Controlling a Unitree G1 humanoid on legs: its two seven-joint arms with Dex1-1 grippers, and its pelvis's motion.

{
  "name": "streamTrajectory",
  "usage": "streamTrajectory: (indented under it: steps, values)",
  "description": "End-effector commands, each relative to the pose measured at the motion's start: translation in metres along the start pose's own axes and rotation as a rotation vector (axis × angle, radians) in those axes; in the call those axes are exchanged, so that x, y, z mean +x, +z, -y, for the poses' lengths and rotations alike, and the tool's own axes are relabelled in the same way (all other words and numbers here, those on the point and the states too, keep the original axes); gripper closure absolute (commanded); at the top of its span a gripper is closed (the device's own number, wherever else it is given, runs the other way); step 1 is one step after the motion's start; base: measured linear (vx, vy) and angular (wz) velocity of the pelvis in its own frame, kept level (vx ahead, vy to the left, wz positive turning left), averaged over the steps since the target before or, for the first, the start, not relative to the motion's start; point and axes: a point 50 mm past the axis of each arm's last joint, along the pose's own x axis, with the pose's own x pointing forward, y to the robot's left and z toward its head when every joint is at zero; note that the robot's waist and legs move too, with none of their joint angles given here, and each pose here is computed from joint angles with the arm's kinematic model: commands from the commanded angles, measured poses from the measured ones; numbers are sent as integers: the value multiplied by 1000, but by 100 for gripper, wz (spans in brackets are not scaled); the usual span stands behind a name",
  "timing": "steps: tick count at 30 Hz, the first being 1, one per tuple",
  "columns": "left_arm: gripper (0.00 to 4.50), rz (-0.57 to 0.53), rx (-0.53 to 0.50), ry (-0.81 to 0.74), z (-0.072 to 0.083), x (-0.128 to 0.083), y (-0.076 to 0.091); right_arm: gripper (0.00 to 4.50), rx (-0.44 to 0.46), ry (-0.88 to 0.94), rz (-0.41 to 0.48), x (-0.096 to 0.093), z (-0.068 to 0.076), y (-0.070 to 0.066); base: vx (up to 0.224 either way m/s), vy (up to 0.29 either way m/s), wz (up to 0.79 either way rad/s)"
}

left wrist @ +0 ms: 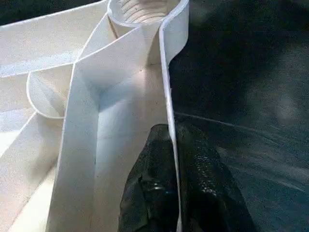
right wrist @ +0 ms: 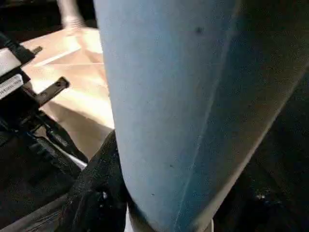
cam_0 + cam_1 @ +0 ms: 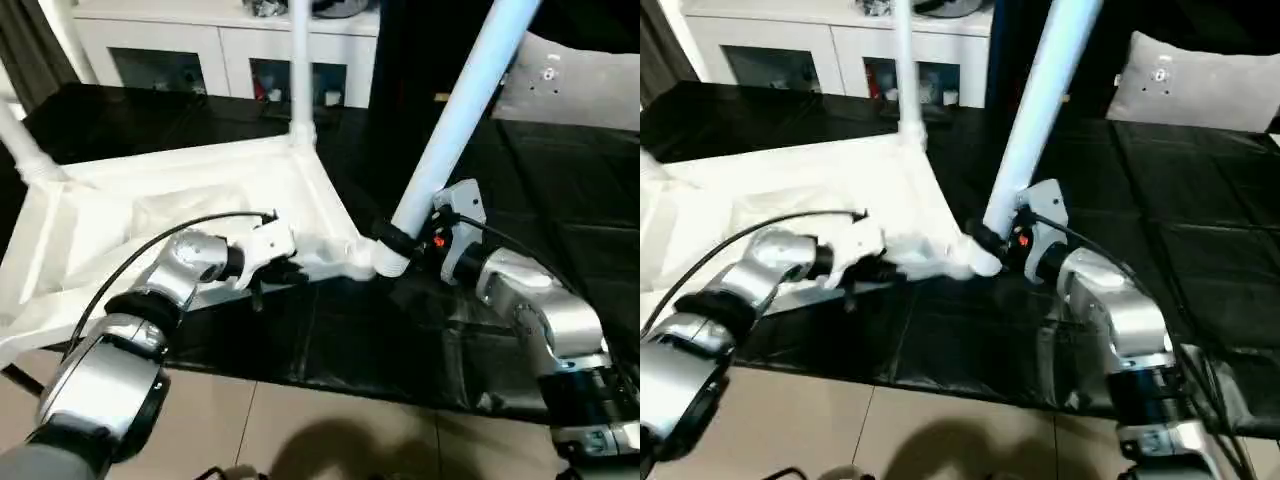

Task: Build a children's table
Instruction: Insert table leg to table base

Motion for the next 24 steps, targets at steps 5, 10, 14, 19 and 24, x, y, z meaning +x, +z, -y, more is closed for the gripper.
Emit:
streamTrajectory:
  steps: [5, 10, 14, 19, 24]
  values:
    - [450, -13, 34, -110, 16, 4, -6, 262, -22, 99, -53, 6, -12, -1, 0, 0, 0]
    - [450, -8, 20, -158, 21, 0, -8, 262, -17, 140, -101, 10, -17, -6, 0, 0, 0]
    - [450, 7, 17, -206, 27, -1, -5, 262, -7, 124, -135, 14, -13, -10, 0, 0, 0]
    - [450, 14, 23, -239, 30, -1, -1, 262, 6, 132, -149, 16, -13, -12, 0, 0, 0]
    - [450, 26, 27, -267, 33, -1, 4, 262, 41, 166, -175, 17, -17, -18, 0, 0, 0]
